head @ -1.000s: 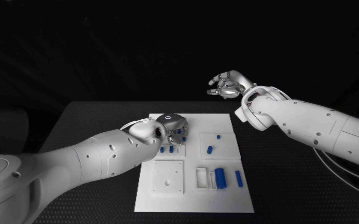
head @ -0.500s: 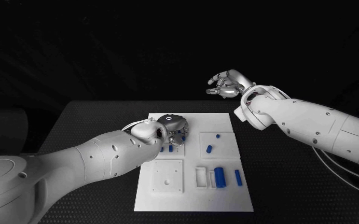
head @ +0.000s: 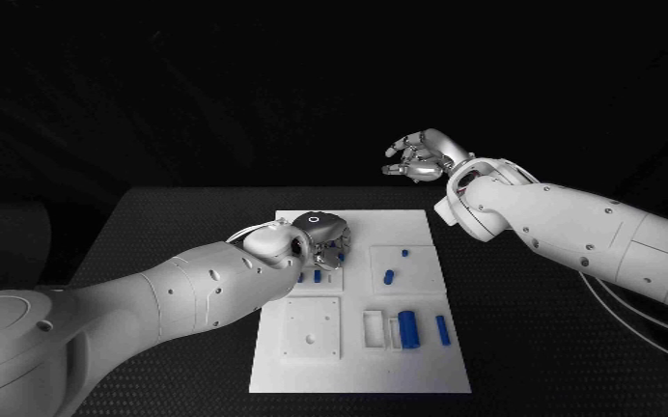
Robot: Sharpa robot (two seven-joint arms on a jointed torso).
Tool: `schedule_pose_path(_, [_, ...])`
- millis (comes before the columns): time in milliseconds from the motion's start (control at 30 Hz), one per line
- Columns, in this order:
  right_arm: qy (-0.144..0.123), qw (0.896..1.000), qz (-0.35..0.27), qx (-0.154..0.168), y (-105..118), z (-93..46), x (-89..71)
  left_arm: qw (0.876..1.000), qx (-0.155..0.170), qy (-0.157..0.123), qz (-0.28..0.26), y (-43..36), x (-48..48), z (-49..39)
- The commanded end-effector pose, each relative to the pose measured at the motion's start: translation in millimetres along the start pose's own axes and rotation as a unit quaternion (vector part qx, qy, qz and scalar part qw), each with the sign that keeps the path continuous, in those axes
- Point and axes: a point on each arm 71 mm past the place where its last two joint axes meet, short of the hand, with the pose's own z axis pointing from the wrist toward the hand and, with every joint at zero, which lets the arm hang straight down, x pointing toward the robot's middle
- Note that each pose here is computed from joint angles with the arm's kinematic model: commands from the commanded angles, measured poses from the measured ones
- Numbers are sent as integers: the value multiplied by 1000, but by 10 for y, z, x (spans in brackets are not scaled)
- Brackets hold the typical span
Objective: Assemble the parts on the task board
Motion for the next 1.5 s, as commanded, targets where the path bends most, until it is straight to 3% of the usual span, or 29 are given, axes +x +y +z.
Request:
schedule_pose_path(33, [7,1000,-4,-8,20,0,16,1000,-4,19,4,2,67,-3])
schedule_pose_path(400, [6,1000,-4,-8,19,1,16,1000,-10,14,12,22,61,-5])
schedule_pose_path(767, [5,1000,-5,-8,13,5,12,1000,-2,-21,7,1,30,-38])
schedule_pose_path(1000, [4,1000,-6,-6,-4,6,0,999,-1,-45,-21,9,-70,-90])
schedule_pose_path(1300, [2,1000,-8,-2,-35,2,-22,994,-5,-75,-75,82,-329,-259])
schedule_pose_path(1500, [2,1000,-8,-1,-44,1,-28,993,-16,-70,-94,208,-388,-410])
